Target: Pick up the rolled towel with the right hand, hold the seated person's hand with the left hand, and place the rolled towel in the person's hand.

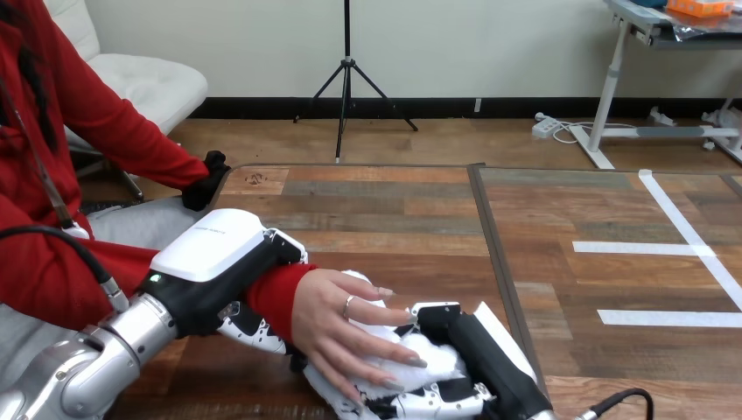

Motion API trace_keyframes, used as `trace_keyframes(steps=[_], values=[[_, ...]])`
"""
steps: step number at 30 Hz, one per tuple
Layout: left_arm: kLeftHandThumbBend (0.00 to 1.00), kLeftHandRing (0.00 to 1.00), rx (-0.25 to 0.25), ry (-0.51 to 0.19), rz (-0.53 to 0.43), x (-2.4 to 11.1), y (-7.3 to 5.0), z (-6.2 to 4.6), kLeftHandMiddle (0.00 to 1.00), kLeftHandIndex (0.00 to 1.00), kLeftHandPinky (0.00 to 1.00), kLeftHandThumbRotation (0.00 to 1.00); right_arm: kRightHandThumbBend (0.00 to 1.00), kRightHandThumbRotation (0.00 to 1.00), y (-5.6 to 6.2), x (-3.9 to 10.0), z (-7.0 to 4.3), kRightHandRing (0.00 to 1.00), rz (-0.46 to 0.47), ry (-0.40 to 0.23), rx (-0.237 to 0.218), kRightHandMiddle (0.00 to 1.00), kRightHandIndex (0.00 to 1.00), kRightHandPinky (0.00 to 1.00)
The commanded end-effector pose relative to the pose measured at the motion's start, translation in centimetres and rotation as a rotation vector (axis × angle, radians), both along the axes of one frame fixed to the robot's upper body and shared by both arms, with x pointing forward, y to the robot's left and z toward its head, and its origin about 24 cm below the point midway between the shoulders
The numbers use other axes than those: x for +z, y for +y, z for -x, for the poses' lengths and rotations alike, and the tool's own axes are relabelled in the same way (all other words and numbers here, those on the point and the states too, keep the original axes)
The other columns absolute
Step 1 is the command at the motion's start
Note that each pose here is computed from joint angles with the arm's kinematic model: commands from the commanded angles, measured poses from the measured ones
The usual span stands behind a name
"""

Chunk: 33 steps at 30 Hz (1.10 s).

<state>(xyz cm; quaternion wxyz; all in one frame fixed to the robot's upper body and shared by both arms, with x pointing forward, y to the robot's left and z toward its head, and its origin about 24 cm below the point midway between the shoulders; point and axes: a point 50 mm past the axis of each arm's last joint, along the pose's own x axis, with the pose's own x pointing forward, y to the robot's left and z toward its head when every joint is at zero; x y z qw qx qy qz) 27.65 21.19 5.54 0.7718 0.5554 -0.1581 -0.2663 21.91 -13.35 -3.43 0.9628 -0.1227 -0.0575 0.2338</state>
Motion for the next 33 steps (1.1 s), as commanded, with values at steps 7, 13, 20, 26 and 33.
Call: trace_keyframes(steps=[7,13,20,26,33], values=[[0.82,0.32,-0.062,-0.182,0.105,4.0,-1.9,-2.2,0.38,0.39,0.29,0.00,0.61,0.00,1.8,14.0,-0.8,0.07,-0.127,-0.690,0.231,0.11,0.10,0.02],[0.82,0.32,-0.060,-0.182,0.103,3.9,-1.9,-2.2,0.38,0.39,0.29,0.00,0.61,0.00,1.6,14.2,-0.6,0.06,-0.103,-0.712,0.225,0.11,0.10,0.02],[0.81,0.31,-0.059,-0.179,0.105,3.8,-1.8,-2.2,0.37,0.39,0.29,0.00,0.60,0.00,1.5,14.5,-0.4,0.06,-0.100,-0.721,0.229,0.11,0.10,0.01],[0.81,0.31,-0.058,-0.173,0.106,3.7,-1.7,-2.3,0.37,0.38,0.28,0.00,0.59,0.00,1.5,14.7,-0.2,0.06,-0.098,-0.733,0.230,0.11,0.11,0.01],[0.82,0.31,-0.054,-0.171,0.106,3.6,-1.7,-2.3,0.37,0.39,0.28,0.00,0.58,0.00,1.5,14.9,-0.2,0.07,-0.096,-0.747,0.229,0.11,0.11,0.01]])
